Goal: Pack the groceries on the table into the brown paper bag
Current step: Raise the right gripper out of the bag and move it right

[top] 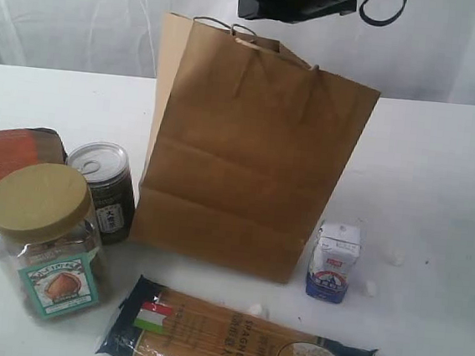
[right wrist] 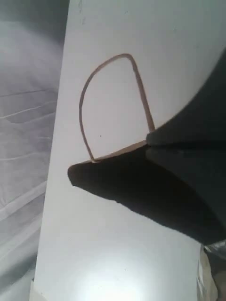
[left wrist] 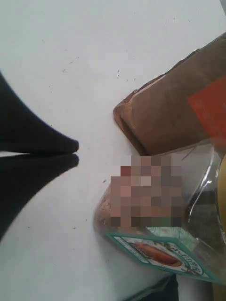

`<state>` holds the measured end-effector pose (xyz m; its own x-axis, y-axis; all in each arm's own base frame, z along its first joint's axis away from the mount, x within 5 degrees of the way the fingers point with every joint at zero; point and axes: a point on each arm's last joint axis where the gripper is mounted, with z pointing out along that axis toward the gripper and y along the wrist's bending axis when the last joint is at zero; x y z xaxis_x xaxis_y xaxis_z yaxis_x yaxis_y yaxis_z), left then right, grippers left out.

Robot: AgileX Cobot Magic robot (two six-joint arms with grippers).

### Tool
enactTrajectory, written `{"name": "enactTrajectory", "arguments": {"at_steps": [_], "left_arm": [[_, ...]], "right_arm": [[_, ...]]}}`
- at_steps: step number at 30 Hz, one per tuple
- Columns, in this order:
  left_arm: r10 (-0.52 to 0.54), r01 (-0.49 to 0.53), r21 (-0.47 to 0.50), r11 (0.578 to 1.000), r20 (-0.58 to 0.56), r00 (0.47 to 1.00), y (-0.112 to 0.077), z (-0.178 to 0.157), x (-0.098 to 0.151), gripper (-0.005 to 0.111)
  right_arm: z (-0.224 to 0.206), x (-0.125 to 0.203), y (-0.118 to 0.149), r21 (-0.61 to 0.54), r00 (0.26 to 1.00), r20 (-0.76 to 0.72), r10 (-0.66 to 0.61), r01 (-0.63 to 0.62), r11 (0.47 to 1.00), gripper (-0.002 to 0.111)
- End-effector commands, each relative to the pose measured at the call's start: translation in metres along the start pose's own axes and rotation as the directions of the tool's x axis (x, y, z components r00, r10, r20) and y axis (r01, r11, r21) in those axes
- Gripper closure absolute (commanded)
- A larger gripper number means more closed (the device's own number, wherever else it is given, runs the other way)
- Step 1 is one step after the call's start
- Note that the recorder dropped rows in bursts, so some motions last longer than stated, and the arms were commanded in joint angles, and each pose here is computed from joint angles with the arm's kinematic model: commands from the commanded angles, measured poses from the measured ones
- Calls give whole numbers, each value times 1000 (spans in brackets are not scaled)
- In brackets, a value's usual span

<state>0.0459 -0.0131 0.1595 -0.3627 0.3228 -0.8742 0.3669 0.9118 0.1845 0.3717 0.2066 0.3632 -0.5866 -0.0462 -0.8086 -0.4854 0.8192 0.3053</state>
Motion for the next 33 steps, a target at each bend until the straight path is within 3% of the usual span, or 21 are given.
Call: {"name": "enactTrajectory", "arguments": {"at_steps": [1,4,11,17,23,28,31,33], "left_arm": [[-7,7,8,1000,-31,999,-1,1,4,107],[-7,7,8,1000,-31,999,-1,1,4,107],[-7,7,8,1000,-31,999,-1,1,4,107],[-7,7,8,1000,-31,999,-1,1,4,107],[-7,7,8,1000,-31,999,-1,1,4,107],[-7,7,8,1000,-31,999,-1,1,4,107],[-7,7,8,1000,-31,999,-1,1,4,107],[-7,7,8,1000,-31,999,-1,1,4,107]], "right_arm": [[12,3,5,-15,1000,19,-2,2,1000,108],[22,12,11,-34,1000,-27,-6,5,999,108],[23,38,52,-152,963,-193,-186,158,976,108],[20,48,52,-174,929,-304,-212,165,971,108],[19,40,52,-151,947,-234,-221,189,970,108],[-10,19,59,-133,965,-106,-239,224,965,108],[-41,3,60,-65,943,-23,-333,331,941,108],[-72,-5,56,34,892,-30,-452,452,891,108]]}}
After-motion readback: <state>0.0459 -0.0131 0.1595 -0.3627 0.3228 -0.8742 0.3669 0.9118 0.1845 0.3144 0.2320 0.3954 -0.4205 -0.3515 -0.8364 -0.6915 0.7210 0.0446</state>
